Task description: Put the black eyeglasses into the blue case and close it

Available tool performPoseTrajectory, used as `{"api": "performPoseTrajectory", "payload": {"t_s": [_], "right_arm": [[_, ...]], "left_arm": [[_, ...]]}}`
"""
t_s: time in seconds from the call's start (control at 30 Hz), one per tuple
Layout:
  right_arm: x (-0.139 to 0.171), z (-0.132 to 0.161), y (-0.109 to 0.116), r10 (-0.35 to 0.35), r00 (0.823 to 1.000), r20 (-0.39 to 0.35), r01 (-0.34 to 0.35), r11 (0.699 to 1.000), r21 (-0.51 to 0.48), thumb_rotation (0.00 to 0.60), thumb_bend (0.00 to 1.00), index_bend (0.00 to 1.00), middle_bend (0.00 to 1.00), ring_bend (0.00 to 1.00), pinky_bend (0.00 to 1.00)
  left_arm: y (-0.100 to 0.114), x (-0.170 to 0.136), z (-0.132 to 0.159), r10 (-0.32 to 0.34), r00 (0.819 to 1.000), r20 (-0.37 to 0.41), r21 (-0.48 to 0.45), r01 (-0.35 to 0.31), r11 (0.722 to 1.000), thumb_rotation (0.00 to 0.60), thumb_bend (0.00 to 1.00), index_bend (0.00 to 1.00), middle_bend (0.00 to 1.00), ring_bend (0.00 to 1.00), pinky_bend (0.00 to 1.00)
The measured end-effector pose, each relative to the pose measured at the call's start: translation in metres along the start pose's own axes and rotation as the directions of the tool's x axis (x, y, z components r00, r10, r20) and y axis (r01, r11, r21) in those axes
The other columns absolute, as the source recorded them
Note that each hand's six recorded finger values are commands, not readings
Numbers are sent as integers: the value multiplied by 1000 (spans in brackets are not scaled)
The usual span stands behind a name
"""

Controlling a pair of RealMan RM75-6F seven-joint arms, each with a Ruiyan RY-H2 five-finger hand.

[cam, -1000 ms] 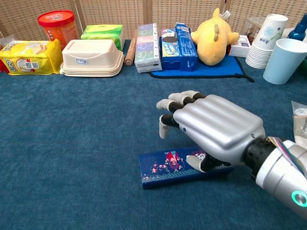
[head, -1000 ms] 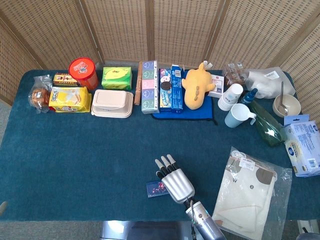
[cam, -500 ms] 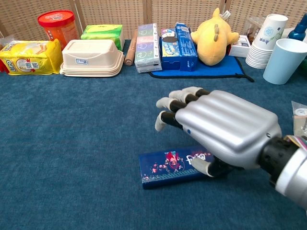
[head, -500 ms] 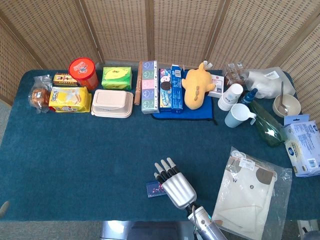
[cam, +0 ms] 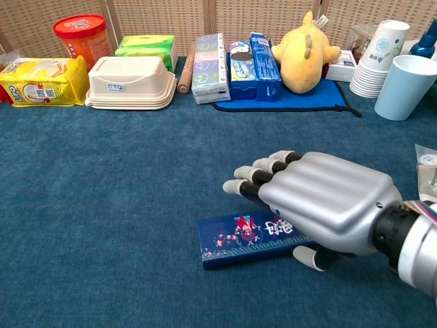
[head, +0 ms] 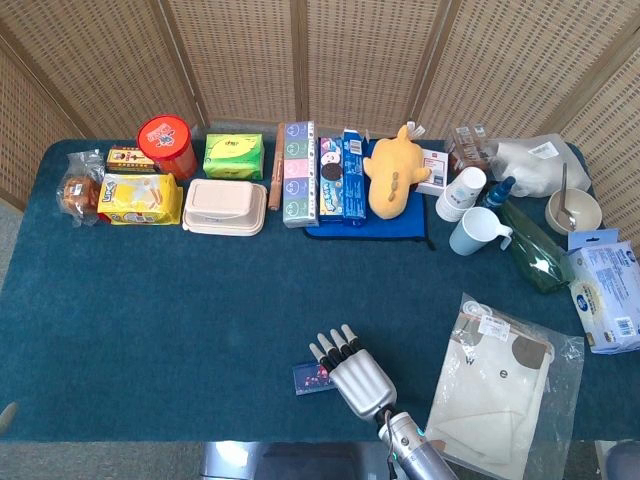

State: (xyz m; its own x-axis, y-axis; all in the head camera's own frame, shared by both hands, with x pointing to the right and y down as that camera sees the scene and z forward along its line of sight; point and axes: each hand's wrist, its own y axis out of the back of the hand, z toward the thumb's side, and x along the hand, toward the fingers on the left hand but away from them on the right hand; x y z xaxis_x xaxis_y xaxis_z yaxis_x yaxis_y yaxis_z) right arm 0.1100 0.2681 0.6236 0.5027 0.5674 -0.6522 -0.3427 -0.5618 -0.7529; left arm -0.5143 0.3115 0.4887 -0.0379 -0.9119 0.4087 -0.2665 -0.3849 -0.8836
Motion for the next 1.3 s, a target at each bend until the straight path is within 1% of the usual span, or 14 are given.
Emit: {"api": "performPoseTrajectory", "payload": {"t_s": [0.23,0.37,0.53,0.63,0.67,0.73,0.8,0.9,1.0,1.1,1.3], "right_arm": [[-5,0,-2,34,999,-2,-34,999,0,600,307,0,0,0,32],[-8,2,-4,67,998,-8,-67,998,-4,600,307,0,0,0,35],[-10,2,-1,76,997,-4,-76,997,-3,600,307,0,1,0,36],[-13,3,-1,80,997,-5,-80,997,-8,600,305,13,34,0,43],[-14,4,-1,79,997,-7,-79,997,-13,600,303,46,65,4,52],[-16,5,-1,75,997,-11,-75,997,-23,600,298,146,138,49,87],[-18,6,0,70,997,-13,-70,997,-35,600,292,266,226,128,148],[-21,7,-1,70,997,-17,-71,996,-55,600,293,404,329,223,228],[-25,8,0,63,998,-19,-65,995,-78,600,308,508,421,315,281],[-29,7,2,48,999,-16,-50,994,-102,600,322,554,460,357,303],[-32,1,9,6,1000,-5,-7,990,-138,600,325,559,465,363,307]], "left_arm": [[0,0,0,0,1000,-3,1,0,1000,600,263,0,56,0,0],[-1,-1,-3,-5,1000,-14,2,5,1000,600,262,0,56,0,0],[-2,0,-2,-6,1000,-9,0,6,1000,600,262,0,56,0,0],[-1,1,-1,-3,1000,-6,0,3,1000,600,263,0,56,0,0],[-1,1,-1,-2,1000,-7,-1,2,1000,600,262,0,55,0,0],[-2,0,-2,-4,1000,-12,-2,4,1000,600,262,0,55,0,0],[-2,-1,-2,-5,1000,-15,-2,5,1000,600,262,0,55,0,0],[-3,-2,-4,-7,1000,-19,-2,7,1000,600,262,0,55,0,0],[-3,-2,-5,-5,1000,-25,-5,5,1000,600,262,0,55,0,0],[-3,-3,-6,-6,1000,-27,-6,6,1000,600,262,0,54,0,0],[-4,-2,-7,-12,1000,-27,-8,12,1000,600,262,0,55,0,0]]}}
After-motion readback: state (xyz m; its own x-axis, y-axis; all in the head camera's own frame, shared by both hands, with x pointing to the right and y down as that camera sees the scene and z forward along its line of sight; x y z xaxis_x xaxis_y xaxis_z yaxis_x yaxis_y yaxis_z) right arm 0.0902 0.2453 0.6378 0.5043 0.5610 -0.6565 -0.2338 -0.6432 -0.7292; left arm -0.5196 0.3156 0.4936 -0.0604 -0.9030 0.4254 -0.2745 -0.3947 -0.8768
